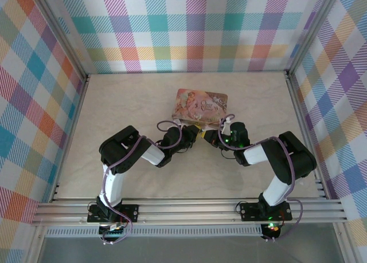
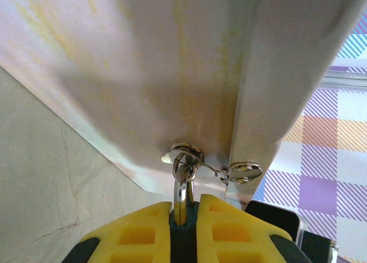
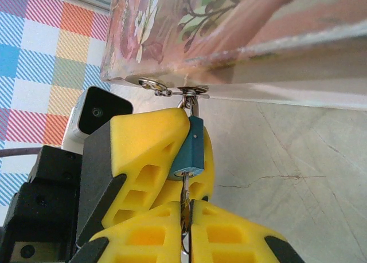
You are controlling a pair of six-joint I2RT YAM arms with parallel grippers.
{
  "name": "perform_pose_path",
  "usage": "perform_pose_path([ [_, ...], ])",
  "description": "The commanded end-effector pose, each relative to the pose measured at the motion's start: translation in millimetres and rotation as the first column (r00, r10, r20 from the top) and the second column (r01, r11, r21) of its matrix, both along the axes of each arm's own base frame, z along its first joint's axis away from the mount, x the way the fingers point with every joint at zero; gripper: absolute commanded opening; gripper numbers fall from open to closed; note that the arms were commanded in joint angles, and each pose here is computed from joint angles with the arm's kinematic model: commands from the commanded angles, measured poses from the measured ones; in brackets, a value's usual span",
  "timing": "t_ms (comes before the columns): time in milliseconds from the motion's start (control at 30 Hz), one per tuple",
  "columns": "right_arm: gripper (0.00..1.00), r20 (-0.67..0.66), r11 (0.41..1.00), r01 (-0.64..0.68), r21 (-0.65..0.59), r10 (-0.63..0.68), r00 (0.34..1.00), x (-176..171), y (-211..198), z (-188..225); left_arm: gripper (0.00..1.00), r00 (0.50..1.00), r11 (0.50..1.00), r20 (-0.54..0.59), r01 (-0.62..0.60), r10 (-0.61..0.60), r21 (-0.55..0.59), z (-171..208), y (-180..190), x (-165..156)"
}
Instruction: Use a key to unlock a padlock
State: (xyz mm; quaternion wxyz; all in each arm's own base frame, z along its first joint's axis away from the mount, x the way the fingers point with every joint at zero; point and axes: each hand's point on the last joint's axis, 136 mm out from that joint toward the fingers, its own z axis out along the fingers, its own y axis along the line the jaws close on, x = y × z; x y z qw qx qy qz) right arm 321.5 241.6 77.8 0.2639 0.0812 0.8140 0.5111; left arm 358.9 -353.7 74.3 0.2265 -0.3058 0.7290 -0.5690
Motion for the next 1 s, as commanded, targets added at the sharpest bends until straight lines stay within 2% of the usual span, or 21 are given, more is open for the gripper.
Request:
perform_pose_path([
  [0,0.10,0.064,0.997,0.068,0.034,-0.071,0.995,18.9,-5.0,20.2,0.00,0.985,0.986,-0.069,0.159,-0.155,0.050,-27.7,-24.9,-43.6],
  [333,0.03,0.040,0.993,0.110,0.036,-0.111,0.993,23.1,-8.9,19.8,0.00,0.986,0.986,-0.068,0.157,-0.153,0.056,-27.0,-25.6,-45.5],
  [467,0.02,0.067,0.993,0.111,0.031,-0.113,0.991,27.9,-4.5,26.6,0.00,0.985,0.986,-0.071,0.159,-0.155,0.056,-27.6,-27.2,-46.4],
  [600,0.02,0.103,0.994,0.096,-0.044,-0.091,0.991,30.8,-0.8,25.1,0.00,0.984,0.984,-0.069,0.169,-0.165,0.063,-26.5,-28.5,-47.6],
  [733,0.02,0.155,0.997,0.081,-0.017,-0.077,0.985,37.1,5.6,39.8,0.00,0.984,0.983,-0.070,0.171,-0.166,0.064,-26.3,-29.0,-48.1],
  [867,0.02,0.147,0.999,0.040,-0.023,-0.036,0.989,37.2,21.4,40.8,0.00,0.982,0.982,-0.067,0.181,-0.177,0.062,-25.9,-32.0,-48.8],
  [967,0.02,0.140,0.998,0.059,-0.011,-0.056,0.988,38.2,20.9,39.4,0.00,0.982,0.982,-0.069,0.179,-0.175,0.063,-27.0,-31.4,-49.3],
])
